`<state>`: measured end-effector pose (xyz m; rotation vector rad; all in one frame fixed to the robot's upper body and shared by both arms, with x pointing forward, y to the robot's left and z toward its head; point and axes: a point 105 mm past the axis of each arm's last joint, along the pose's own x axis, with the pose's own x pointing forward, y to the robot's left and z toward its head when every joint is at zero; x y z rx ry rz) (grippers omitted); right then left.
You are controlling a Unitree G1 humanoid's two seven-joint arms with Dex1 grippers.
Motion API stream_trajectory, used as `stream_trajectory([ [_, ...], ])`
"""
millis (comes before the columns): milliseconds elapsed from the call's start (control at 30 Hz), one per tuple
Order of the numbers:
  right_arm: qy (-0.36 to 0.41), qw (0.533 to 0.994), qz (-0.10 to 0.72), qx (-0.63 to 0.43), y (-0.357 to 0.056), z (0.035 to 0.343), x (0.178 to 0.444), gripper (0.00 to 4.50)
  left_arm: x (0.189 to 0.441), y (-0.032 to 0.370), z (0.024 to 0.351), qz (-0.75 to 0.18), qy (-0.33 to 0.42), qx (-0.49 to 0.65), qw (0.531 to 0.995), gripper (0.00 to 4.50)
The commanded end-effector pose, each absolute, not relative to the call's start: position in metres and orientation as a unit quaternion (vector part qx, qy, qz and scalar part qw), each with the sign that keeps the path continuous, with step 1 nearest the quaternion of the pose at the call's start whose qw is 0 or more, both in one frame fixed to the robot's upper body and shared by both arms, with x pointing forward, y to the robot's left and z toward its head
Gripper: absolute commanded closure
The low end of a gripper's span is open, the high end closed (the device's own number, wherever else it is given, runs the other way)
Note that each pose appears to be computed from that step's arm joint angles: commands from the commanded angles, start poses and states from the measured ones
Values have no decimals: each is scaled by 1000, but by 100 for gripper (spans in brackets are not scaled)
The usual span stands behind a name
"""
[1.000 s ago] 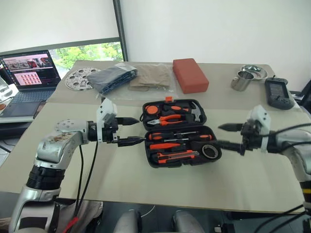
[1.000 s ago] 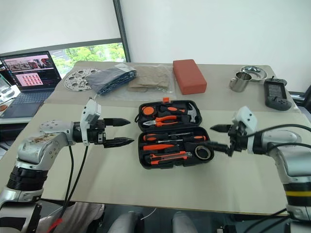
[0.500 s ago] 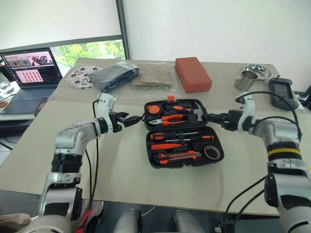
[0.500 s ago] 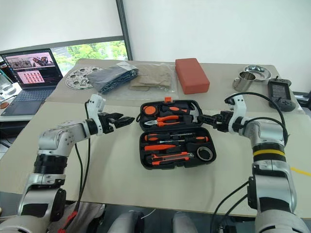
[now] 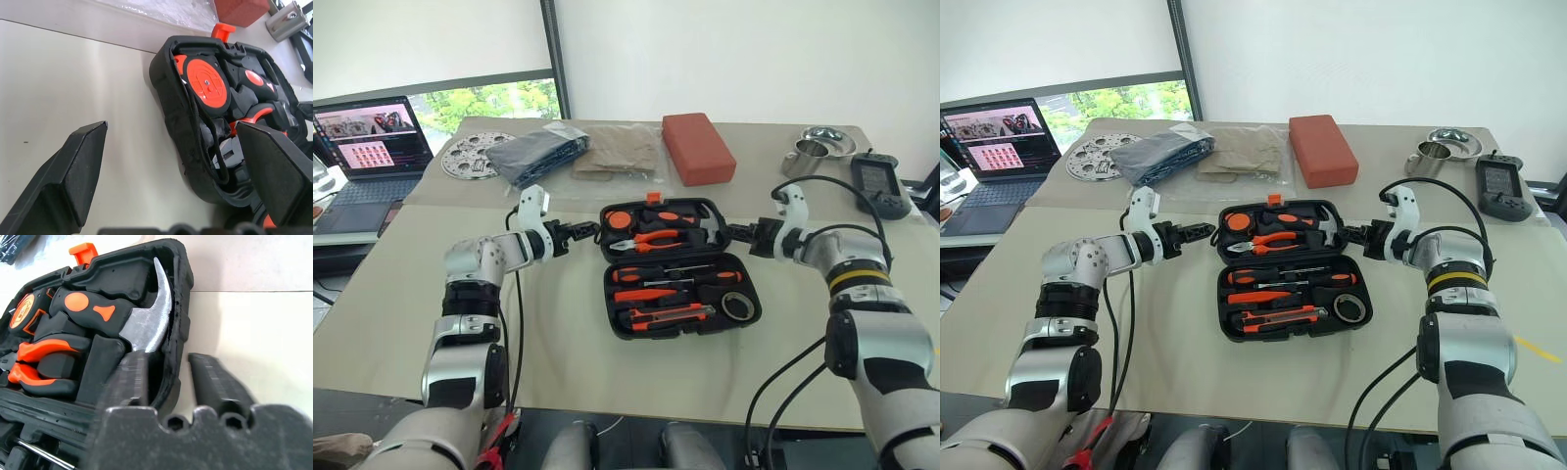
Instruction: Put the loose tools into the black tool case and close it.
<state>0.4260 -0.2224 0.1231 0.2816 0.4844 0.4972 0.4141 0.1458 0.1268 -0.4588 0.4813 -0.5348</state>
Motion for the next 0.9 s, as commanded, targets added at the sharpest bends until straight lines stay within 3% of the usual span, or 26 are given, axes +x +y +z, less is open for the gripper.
stream_trajectory([
  [33, 208, 935, 260, 124, -215, 140, 433, 447, 416, 142, 139, -272, 214, -236, 908, 0],
  [467, 208, 937, 255, 118, -221, 139, 431, 447, 418, 126, 121, -284, 235, -190, 910, 0],
  [600, 208, 937, 256, 114, -223, 138, 430, 450, 423, 123, 116, -274, 232, -183, 915, 89],
  [633, 208, 937, 256, 114, -223, 137, 430, 450, 424, 122, 116, -274, 232, -186, 915, 142],
  [900, 204, 939, 254, 109, -224, 137, 430, 450, 426, 110, 118, -292, 224, -186, 911, 419],
])
